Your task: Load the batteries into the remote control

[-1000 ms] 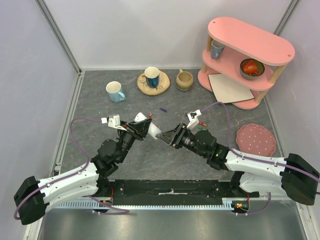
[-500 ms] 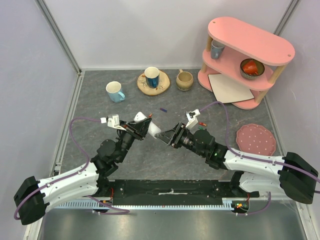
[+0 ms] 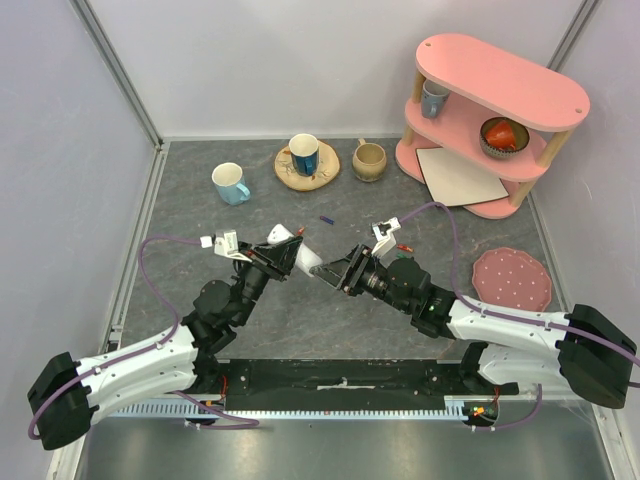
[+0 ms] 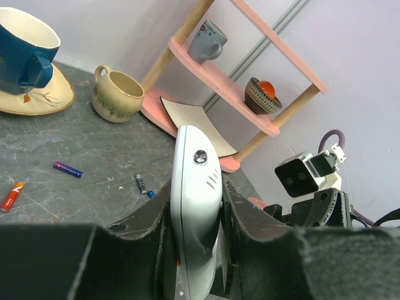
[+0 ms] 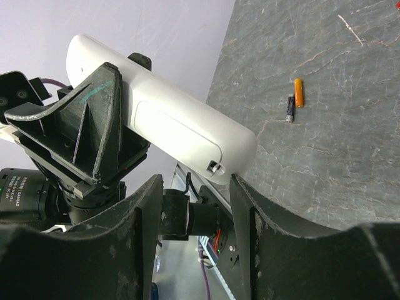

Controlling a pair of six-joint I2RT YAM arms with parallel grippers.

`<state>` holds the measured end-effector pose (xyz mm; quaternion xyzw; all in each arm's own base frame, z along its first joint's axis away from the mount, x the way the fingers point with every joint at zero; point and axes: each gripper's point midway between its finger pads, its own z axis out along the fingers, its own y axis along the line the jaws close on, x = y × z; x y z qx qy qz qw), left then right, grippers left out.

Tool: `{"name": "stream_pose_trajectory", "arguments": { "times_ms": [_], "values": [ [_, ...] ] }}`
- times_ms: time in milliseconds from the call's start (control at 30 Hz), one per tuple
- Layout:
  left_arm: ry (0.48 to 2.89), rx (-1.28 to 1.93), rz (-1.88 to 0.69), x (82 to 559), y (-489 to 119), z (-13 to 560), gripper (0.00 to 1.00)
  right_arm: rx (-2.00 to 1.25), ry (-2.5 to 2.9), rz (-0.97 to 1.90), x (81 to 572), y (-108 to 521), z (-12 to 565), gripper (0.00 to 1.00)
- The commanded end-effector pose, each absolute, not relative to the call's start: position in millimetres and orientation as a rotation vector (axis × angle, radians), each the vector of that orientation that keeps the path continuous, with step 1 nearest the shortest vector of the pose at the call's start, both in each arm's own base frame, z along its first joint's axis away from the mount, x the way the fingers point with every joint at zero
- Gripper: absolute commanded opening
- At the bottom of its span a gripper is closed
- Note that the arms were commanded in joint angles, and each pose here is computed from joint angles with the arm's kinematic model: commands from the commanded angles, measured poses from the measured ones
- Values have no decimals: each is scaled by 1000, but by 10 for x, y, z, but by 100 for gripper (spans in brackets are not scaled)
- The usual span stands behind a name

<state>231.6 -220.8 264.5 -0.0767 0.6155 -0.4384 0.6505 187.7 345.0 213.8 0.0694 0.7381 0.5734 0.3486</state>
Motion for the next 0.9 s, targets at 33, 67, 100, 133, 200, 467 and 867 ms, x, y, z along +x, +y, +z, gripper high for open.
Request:
{"name": "stream_pose_trajectory", "arguments": {
  "times_ms": [33, 67, 100, 133, 200, 467, 867],
  "values": [
    [1355, -197, -1028, 2294, -2187, 2764, 2, 190, 1793, 1547, 1951, 3468, 2542, 55],
    [1354, -195, -1026, 2293, -2188, 2770, 2, 190, 1793, 1547, 1947, 3468, 2544, 55],
    [1355, -195, -1025, 2295, -2190, 2770, 2, 190, 1790, 1549, 1949, 3465, 2553, 55],
    [1355, -195, -1023, 2296, -2187, 2765, 2, 190, 1791, 1548, 1951, 3467, 2551, 55],
    [1352, -195, -1021, 2297, -2182, 2776, 2, 190, 1791, 1548, 1950, 3466, 2548, 55],
    [1365, -243, -992, 2351, -2130, 2769, 2, 156, 1811, 1539, 1909, 3461, 2518, 70],
    [1408, -376, -866, 2464, -1853, 2694, 2, 10, 1860, 954, 2063, 2686, 2440, 98]
  ]
}}
